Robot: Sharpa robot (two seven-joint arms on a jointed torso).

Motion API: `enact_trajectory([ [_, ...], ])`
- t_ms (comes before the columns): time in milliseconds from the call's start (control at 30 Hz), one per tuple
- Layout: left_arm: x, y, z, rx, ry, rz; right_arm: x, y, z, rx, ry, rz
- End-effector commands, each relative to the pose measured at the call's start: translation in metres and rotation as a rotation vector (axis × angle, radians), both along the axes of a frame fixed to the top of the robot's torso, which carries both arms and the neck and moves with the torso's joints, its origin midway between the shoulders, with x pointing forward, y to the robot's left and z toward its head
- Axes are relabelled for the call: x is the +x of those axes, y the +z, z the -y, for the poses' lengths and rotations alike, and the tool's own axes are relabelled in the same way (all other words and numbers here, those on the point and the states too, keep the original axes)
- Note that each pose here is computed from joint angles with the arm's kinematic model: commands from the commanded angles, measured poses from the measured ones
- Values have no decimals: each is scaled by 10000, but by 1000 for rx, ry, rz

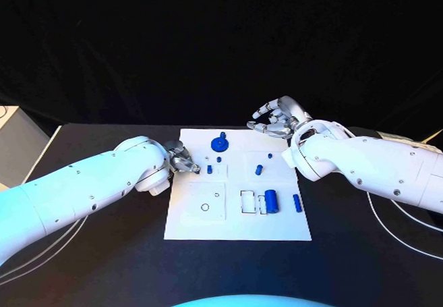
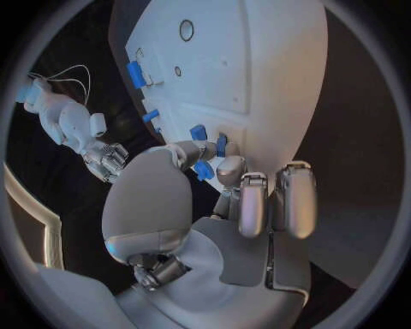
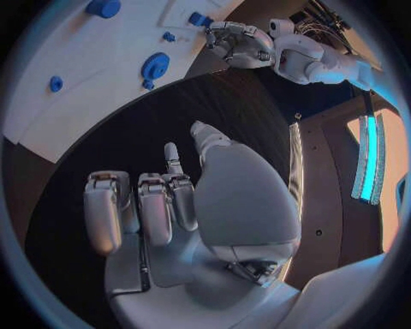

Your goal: Assemble the parts on the task board

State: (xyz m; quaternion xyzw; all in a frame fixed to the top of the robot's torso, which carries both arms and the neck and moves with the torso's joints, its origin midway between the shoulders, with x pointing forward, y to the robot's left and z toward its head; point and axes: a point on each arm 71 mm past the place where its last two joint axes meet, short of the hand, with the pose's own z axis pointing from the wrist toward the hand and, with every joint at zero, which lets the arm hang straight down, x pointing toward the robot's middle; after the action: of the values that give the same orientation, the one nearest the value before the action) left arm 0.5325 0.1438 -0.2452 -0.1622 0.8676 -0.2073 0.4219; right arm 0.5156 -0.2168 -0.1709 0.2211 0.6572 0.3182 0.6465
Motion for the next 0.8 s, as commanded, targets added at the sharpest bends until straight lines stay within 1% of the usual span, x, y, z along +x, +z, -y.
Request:
enact_trajectory([
  [33,-82,-144,37,43,-41,-105,-5,1,-15,-10,15,2],
  [433,-82,-145,89,44,-46,-110,-5,2,-17,-10,15,4],
  [600,-71,-137,98,36,-35,-96,-4,2,-18,-10,16,4],
  [800,-50,-120,113,28,-18,-61,-3,2,-21,-10,16,5],
])
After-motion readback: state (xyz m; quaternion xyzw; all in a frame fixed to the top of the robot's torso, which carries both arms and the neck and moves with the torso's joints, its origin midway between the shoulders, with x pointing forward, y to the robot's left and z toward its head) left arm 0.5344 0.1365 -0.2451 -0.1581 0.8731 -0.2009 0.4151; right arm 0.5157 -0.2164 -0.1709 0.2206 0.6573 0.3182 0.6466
